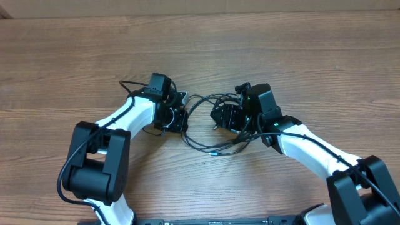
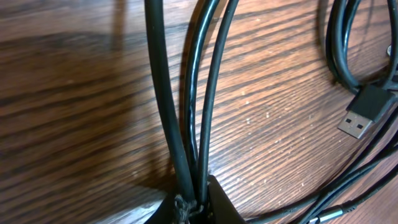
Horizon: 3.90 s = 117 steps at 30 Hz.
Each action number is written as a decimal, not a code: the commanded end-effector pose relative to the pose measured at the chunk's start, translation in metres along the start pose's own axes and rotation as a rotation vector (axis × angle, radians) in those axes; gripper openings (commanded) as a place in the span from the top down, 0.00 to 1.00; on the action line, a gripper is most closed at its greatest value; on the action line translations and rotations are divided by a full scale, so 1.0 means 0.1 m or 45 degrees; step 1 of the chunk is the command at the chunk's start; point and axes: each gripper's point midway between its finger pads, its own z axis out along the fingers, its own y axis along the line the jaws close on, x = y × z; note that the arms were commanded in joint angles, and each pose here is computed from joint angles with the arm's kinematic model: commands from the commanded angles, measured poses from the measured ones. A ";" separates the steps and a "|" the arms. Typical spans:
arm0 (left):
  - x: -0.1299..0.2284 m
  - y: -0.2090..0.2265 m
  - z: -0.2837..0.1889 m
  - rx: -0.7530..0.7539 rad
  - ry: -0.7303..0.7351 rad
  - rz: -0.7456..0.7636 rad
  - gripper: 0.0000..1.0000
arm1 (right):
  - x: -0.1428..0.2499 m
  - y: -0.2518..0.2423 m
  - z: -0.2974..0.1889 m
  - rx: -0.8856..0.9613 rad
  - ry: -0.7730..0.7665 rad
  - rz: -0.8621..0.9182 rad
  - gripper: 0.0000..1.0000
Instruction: Untangle cables
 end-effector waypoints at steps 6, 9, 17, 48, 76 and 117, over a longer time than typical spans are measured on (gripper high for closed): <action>0.13 0.02 0.13 0.000 0.056 0.029 0.90 | -0.05 -0.15 0.30 0.028 0.007 0.008 0.51; 0.12 0.02 0.13 0.000 0.052 0.031 0.91 | -0.09 -0.16 0.41 0.001 -0.019 -0.015 0.51; 0.12 0.05 0.13 -0.023 0.050 0.031 0.91 | -0.18 -0.16 0.48 0.025 -0.092 -0.051 0.52; 0.12 0.05 0.13 -0.024 0.050 0.031 0.91 | -0.16 -0.41 0.74 0.339 -0.292 -0.162 0.66; 0.15 0.52 0.05 -0.381 0.038 -0.166 0.93 | -0.22 0.72 -0.11 -0.669 0.126 -0.171 0.96; 0.30 1.18 -0.32 -0.243 0.002 -0.655 0.49 | -0.14 -1.05 -0.74 0.473 -0.051 0.275 0.94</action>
